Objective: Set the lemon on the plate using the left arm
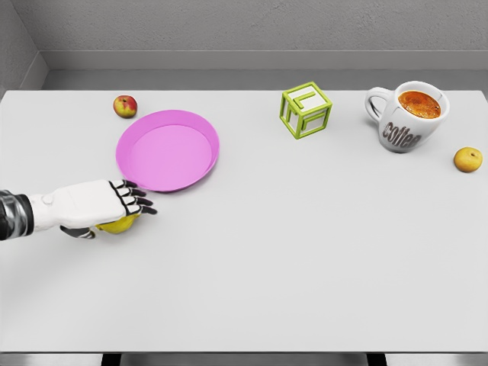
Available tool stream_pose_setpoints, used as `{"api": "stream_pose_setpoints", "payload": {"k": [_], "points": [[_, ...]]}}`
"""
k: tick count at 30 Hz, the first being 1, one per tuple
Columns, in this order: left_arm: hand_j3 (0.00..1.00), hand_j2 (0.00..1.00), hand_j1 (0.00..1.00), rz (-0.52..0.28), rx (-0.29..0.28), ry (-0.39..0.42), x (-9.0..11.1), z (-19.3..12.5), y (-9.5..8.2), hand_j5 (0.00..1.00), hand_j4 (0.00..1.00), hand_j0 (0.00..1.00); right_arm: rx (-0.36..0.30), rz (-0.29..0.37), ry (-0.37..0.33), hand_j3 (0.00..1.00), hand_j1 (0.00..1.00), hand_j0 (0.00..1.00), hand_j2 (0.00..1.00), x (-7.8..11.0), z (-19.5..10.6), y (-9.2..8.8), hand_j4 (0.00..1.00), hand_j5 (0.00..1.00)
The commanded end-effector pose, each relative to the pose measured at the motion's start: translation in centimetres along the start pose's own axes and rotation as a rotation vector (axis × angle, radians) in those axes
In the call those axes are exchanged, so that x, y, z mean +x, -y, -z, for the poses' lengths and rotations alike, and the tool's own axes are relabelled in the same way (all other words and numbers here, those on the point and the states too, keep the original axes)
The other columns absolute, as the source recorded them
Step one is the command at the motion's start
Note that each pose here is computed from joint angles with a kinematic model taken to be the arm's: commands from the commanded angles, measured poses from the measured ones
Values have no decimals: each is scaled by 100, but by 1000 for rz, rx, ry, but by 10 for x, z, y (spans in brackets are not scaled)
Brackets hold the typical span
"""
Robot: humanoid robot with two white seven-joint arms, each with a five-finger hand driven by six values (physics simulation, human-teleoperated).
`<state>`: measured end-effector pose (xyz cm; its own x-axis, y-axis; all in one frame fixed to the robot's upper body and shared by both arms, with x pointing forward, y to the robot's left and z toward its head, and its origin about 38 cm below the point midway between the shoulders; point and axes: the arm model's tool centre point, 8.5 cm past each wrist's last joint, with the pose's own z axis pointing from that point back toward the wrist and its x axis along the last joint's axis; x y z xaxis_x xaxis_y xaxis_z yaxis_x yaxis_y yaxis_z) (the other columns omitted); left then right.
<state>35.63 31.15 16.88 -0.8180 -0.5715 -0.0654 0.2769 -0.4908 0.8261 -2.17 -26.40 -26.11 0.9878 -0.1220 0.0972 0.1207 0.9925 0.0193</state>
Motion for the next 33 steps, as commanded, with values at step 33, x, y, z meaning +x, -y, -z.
{"api": "stream_pose_setpoints", "payload": {"k": [33], "points": [[87,87,87,99,-76,-10,2,13,1,87,87,87,1,0,0,100,100,100,100,0,0,0,100,100]]}}
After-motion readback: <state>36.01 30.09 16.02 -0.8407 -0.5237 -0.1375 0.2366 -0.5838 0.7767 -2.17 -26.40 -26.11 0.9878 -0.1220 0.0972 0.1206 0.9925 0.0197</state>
